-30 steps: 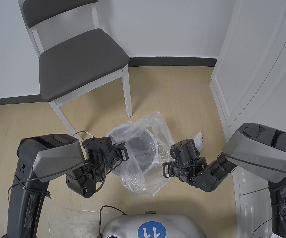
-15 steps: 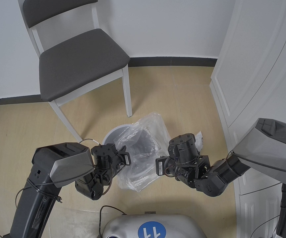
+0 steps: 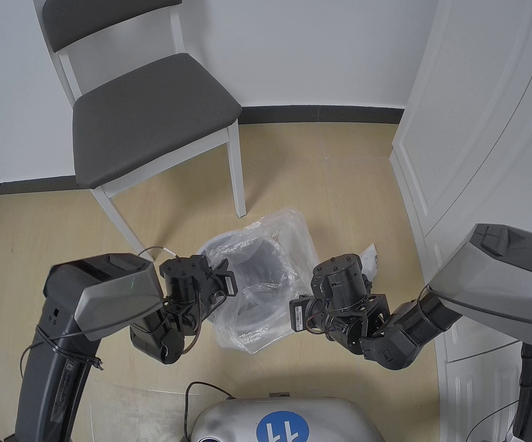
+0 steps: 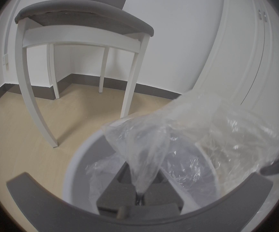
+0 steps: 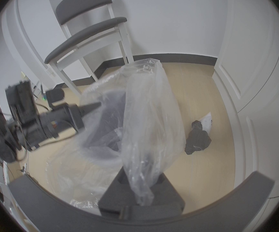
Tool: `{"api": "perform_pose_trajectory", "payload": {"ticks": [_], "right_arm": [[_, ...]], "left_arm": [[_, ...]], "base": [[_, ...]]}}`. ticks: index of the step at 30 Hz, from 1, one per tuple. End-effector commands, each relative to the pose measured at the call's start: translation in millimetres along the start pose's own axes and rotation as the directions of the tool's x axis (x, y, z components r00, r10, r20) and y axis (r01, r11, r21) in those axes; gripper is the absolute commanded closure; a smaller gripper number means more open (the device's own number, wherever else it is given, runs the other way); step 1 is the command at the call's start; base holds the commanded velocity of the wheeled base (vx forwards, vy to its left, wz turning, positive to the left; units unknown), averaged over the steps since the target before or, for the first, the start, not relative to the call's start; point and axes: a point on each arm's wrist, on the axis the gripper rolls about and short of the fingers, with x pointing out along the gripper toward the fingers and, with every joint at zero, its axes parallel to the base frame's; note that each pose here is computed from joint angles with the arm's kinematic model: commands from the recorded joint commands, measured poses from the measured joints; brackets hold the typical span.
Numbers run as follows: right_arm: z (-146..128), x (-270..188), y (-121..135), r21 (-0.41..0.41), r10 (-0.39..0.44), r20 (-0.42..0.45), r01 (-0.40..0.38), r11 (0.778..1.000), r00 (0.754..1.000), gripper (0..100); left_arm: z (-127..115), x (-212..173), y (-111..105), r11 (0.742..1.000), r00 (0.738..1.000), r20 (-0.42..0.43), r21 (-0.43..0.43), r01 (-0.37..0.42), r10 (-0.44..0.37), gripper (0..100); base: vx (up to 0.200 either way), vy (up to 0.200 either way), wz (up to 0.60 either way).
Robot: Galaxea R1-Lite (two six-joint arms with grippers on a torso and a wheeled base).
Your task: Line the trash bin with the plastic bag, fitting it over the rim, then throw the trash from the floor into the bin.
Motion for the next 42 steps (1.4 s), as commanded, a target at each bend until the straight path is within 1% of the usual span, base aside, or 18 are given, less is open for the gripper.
{"api": "perform_pose_trajectory", "payload": {"ticks": [1, 4, 7, 10, 12, 13, 18, 23, 30, 33, 35, 37, 39, 40, 41, 42], "right_arm": [[-12, 9, -5, -0.023, -0.020, -0.041, 0.019, 1.000, 0.999, 100], [-18, 13, -7, -0.053, -0.030, -0.058, 0.027, 0.998, 0.998, 100], [-24, 18, -11, -0.064, -0.042, -0.075, 0.037, 0.997, 0.996, 100], [-29, 23, -15, -0.077, -0.055, -0.089, 0.048, 0.996, 0.995, 100], [-30, 23, -15, -0.078, -0.055, -0.092, 0.048, 0.996, 0.994, 100], [-34, 27, -17, -0.083, -0.063, -0.101, 0.055, 0.995, 0.993, 100], [-38, 31, -19, -0.088, -0.071, -0.113, 0.061, 0.994, 0.991, 100], [-44, 35, -22, -0.103, -0.079, -0.127, 0.066, 0.992, 0.989, 100], [-45, 35, -24, -0.109, -0.080, -0.132, 0.066, 0.992, 0.988, 100], [-44, 34, -20, -0.108, -0.070, -0.124, 0.057, 0.992, 0.990, 100], [-43, 33, -19, -0.107, -0.069, -0.119, 0.057, 0.993, 0.990, 100], [-43, 33, -19, -0.109, -0.071, -0.119, 0.058, 0.992, 0.990, 100], [-45, 33, -19, -0.110, -0.072, -0.123, 0.059, 0.992, 0.990, 100], [-46, 33, -19, -0.111, -0.072, -0.124, 0.059, 0.992, 0.990, 100], [-46, 33, -19, -0.111, -0.072, -0.124, 0.059, 0.992, 0.990, 100], [-46, 34, -19, -0.111, -0.073, -0.126, 0.059, 0.992, 0.989, 100]], "left_arm": [[35, -12, 10, 1.000, 1.000, 0.023, -0.006, -0.009, 0.009, 100], [41, -19, 13, 1.000, 1.000, -0.004, -0.006, -0.005, 0.005, 100], [44, -25, 17, 1.000, 0.999, -0.035, -0.006, 0.002, -0.002, 100], [47, -28, 22, 1.000, 0.999, -0.046, -0.004, -0.001, 0.001, 100], [47, -28, 23, 1.000, 0.999, -0.047, -0.002, -0.001, 0.001, 100], [46, -28, 29, 1.000, 0.998, -0.058, 0.013, -0.017, 0.017, 100], [44, -30, 40, 0.998, 0.995, -0.085, 0.053, -0.044, 0.049, 100], [41, -33, 47, 0.998, 0.992, -0.120, 0.055, -0.043, 0.049, 100], [43, -35, 53, 0.997, 0.990, -0.125, 0.059, -0.056, 0.063, 100], [46, -40, 57, 0.998, 0.990, -0.137, 0.053, -0.033, 0.040, 100], [48, -48, 57, 0.998, 0.986, -0.166, 0.059, -0.011, 0.020, 100], [48, -66, 63, 0.993, 0.973, -0.231, 0.111, 0.027, -0.001, 100], [51, -80, 68, 0.983, 0.960, -0.277, 0.159, 0.088, -0.041, 100], [53, -84, 69, 0.979, 0.956, -0.287, 0.174, 0.106, -0.052, 100], [53, -84, 69, 0.979, 0.956, -0.287, 0.174, 0.106, -0.052, 100], [54, -87, 72, 0.976, 0.954, -0.297, 0.193, 0.104, -0.043, 100]], "base": [[0.000, 0.000, 0.00], [0.000, 0.000, 0.00], [0.000, 0.000, 0.00], [0.000, 0.000, 0.00], [0.000, 0.000, 0.00], [0.000, 0.000, 0.00], [0.000, 0.000, 0.00], [0.000, 0.000, 0.00], [0.000, 0.000, 0.00], [0.000, 0.000, 0.00], [0.000, 0.000, 0.00], [0.000, 0.000, 0.00], [0.000, 0.000, 0.00], [0.000, 0.000, 0.00], [0.000, 0.000, 0.00], [0.000, 0.000, 0.00]]}}
